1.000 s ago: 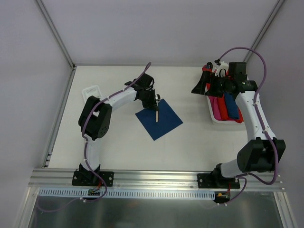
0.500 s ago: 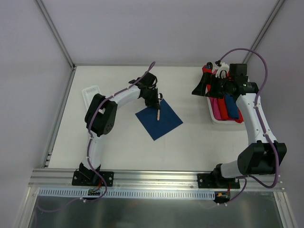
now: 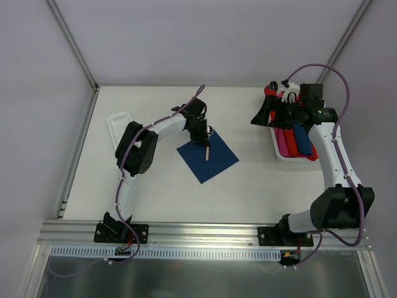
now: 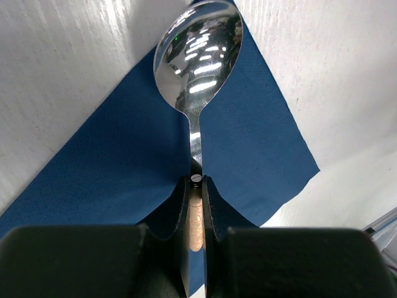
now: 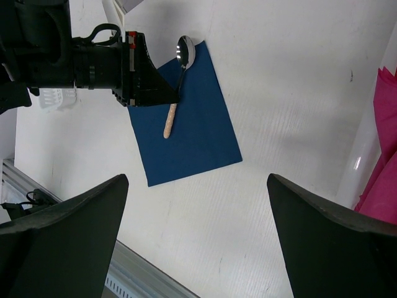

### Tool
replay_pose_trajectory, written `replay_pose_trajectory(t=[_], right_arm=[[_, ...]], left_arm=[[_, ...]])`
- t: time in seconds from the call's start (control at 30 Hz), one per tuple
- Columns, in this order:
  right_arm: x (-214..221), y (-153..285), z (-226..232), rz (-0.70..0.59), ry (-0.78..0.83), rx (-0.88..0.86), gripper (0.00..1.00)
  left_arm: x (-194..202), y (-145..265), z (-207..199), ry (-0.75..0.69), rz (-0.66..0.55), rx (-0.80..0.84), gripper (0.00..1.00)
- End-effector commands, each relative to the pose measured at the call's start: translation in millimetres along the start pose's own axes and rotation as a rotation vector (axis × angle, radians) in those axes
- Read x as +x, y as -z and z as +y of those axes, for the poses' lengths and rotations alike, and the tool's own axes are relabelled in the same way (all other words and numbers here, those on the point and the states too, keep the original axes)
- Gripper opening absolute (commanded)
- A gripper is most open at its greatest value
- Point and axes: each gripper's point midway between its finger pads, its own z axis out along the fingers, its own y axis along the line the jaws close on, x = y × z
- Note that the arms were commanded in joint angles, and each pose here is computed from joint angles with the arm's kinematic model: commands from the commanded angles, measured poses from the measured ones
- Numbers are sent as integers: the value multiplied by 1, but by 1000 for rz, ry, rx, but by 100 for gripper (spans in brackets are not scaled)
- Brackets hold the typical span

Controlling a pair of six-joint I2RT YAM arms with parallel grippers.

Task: Place the utensils on the paper napkin and roll it up

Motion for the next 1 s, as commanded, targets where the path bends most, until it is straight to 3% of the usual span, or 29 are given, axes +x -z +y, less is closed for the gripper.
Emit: replay_pose_trajectory(t=[0.0, 0.27, 0.87, 0.97], right_arm=[[-3, 11, 4, -31, 26, -8, 99], [-2, 9, 3, -26, 19, -5, 99], [-3, 5, -1, -20, 10, 3, 99], [-2, 4, -1, -16, 10, 1, 99]], left_arm=[[-5, 5, -15, -13, -11, 27, 1], [-8, 4, -20, -5, -20, 28, 8], [-3, -8, -15, 24, 25, 20, 9], [-1, -10, -14, 33, 34, 17, 15]])
